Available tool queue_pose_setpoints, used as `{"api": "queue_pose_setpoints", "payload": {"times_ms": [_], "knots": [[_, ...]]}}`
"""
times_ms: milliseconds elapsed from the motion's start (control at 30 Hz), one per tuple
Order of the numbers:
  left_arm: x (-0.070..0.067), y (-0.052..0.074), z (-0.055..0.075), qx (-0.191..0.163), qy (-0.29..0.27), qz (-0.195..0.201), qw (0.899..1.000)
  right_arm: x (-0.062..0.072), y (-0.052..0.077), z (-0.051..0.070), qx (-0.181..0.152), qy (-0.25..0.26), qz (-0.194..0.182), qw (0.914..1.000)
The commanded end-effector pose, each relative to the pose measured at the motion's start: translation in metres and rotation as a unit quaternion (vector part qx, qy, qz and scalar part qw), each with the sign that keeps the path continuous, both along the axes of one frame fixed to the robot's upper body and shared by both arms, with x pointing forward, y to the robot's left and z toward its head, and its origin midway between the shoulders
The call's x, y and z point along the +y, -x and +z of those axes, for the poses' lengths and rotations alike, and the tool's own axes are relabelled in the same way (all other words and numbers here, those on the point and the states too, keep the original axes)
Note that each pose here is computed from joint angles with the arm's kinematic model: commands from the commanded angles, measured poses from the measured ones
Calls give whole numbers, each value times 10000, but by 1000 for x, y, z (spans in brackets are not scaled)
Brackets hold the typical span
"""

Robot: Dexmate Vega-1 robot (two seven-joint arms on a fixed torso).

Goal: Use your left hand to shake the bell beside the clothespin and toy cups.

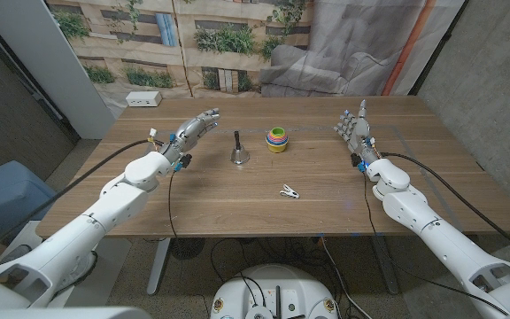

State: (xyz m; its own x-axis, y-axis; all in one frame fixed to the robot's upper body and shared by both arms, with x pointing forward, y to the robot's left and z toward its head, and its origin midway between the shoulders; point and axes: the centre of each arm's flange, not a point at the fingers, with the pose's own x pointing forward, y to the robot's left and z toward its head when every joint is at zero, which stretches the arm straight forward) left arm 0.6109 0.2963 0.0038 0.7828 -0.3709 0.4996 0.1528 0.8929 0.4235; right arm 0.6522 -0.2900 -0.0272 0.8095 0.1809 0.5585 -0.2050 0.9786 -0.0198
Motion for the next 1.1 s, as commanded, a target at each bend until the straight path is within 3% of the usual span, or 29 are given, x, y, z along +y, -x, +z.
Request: {"api": "queue_pose_setpoints", "payload": {"times_ms": [33, 333, 533, 800, 1100], "knots": [[-11, 13, -1, -17, -506, 195, 9985, 0, 1, 0, -4, 10, 19, 10000], [-18, 19, -5, -118, -686, 455, 9965, 0, 1, 0, -3, 10, 18, 10000], [-25, 24, -9, -382, -702, 708, 9943, 0, 1, 0, -2, 1, 0, 10000], [-30, 23, -18, -602, -629, 907, 9921, 0, 1, 0, -3, 10, 18, 10000], [-31, 13, -27, -615, -653, 1160, 9892, 0, 1, 0, -2, 1, 0, 10000]]}}
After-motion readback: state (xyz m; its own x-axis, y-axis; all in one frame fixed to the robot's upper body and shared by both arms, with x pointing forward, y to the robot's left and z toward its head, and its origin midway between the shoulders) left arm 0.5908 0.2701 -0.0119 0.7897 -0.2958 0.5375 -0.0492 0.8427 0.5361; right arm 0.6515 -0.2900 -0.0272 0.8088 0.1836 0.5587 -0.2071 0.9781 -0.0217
